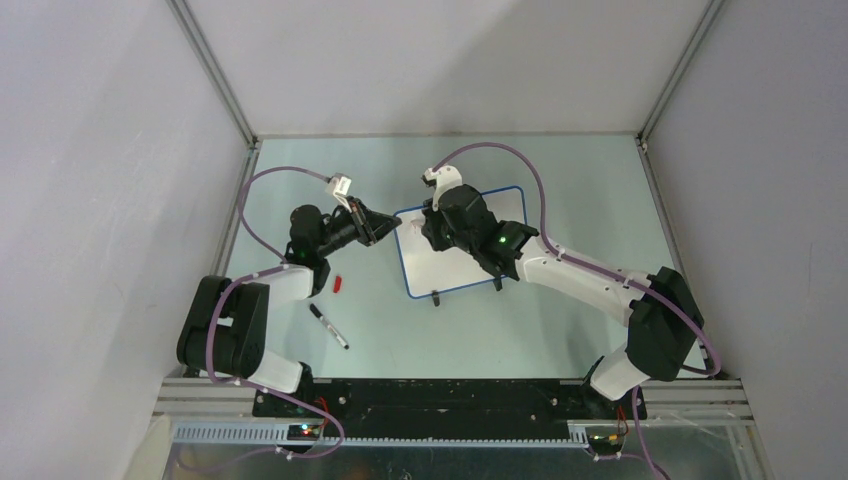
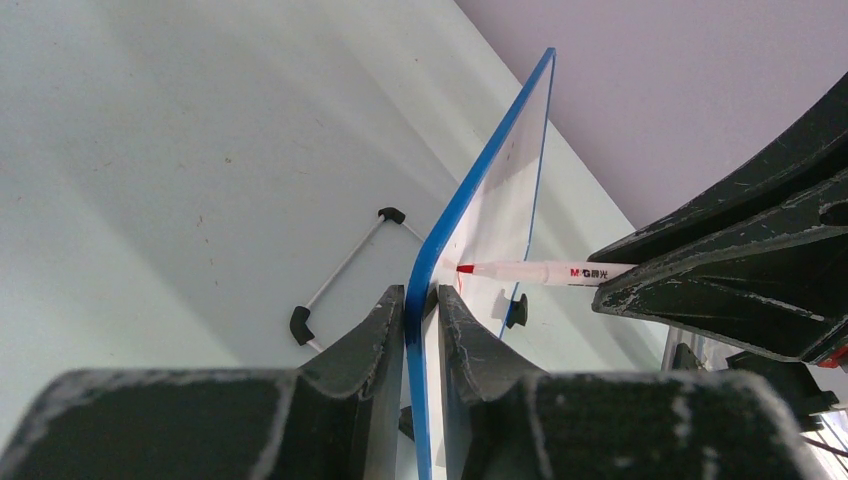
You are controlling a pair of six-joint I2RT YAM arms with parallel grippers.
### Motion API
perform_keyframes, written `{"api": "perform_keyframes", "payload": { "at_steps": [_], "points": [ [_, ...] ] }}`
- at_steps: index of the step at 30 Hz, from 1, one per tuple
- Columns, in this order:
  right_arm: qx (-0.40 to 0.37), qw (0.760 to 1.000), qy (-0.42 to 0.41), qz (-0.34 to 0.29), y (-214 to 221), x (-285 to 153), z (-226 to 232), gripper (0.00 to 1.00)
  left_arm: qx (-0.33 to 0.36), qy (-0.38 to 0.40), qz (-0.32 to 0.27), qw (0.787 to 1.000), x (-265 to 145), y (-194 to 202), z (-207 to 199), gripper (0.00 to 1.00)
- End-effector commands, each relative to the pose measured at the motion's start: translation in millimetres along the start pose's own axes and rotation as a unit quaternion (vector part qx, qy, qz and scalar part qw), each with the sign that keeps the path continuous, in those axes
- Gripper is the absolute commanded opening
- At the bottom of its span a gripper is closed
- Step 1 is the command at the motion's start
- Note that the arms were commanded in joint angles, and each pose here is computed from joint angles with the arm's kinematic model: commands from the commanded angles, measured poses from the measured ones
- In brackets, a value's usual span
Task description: Write a sentence on the whiteboard
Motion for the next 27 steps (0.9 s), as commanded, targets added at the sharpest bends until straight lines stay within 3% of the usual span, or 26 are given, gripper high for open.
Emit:
{"api": "perform_keyframes", "payload": {
  "at_steps": [1,27],
  "points": [
    [0.007,0.999,0.015,-0.037,-24,-2,-3,0.0,0.018,0.011,-0.011,1.0,-3,-7,-7,0.22],
    [0.014,0.998,0.045,-0.036,-25,-9,-16,0.0,0.021,0.007,-0.009,1.0,-4,-8,-6,0.22]
  ]
}}
Point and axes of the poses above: each gripper's point midway between its finger pads, its own x axis out along the fingers, its own z axis along the line the jaws close on, y = z × x, the point moved 7 cm from there along -x, back along the fingers, and after that the axes turned 3 degrees about x, right-handed, at the moved point
